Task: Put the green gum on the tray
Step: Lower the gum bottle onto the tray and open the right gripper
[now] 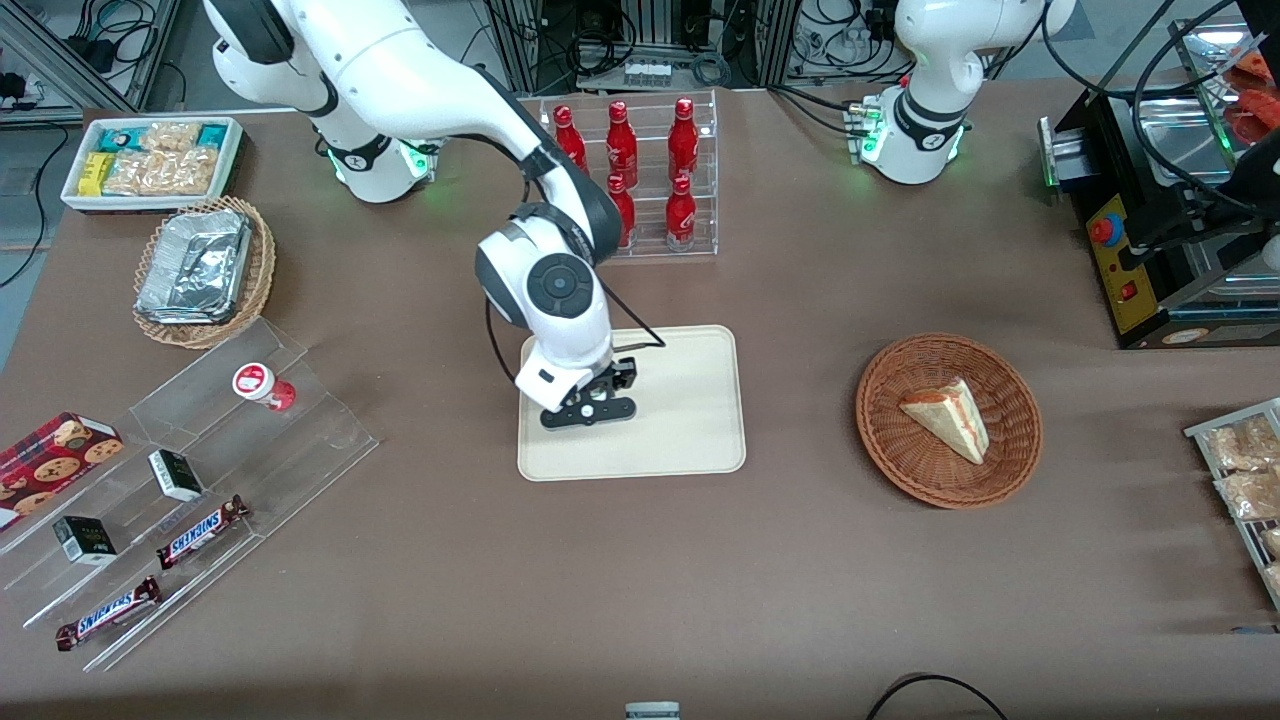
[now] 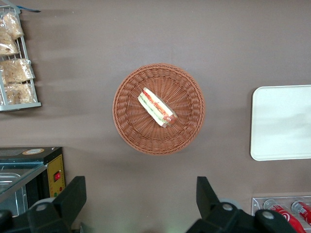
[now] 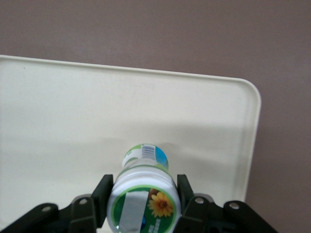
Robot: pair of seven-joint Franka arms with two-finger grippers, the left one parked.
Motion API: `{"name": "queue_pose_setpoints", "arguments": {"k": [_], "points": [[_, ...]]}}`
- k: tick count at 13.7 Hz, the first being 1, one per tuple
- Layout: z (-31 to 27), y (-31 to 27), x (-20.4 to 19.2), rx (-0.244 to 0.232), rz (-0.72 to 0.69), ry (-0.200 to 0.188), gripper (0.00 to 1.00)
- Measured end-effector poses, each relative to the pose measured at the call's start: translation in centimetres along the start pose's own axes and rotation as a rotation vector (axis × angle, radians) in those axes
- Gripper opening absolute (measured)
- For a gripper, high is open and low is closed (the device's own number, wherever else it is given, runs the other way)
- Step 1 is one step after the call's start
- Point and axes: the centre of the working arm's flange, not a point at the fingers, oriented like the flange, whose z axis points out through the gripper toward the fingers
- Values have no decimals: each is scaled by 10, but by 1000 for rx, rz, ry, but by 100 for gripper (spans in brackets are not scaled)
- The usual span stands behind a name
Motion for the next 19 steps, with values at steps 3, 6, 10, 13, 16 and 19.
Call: {"name": "queue_pose_setpoints", "arguments": {"k": [3,6,10,13,16,19], "points": [[13,-14,0,7,22,15,59],[22,-26,-4,4,35,14,59],[38,-33,-6,-3,36,9,59],[49,-35,-8,-10,32,2,59],[50,-35,-7,-10,33,5,63],[52,-37,-8,-9,29,10,93]]}}
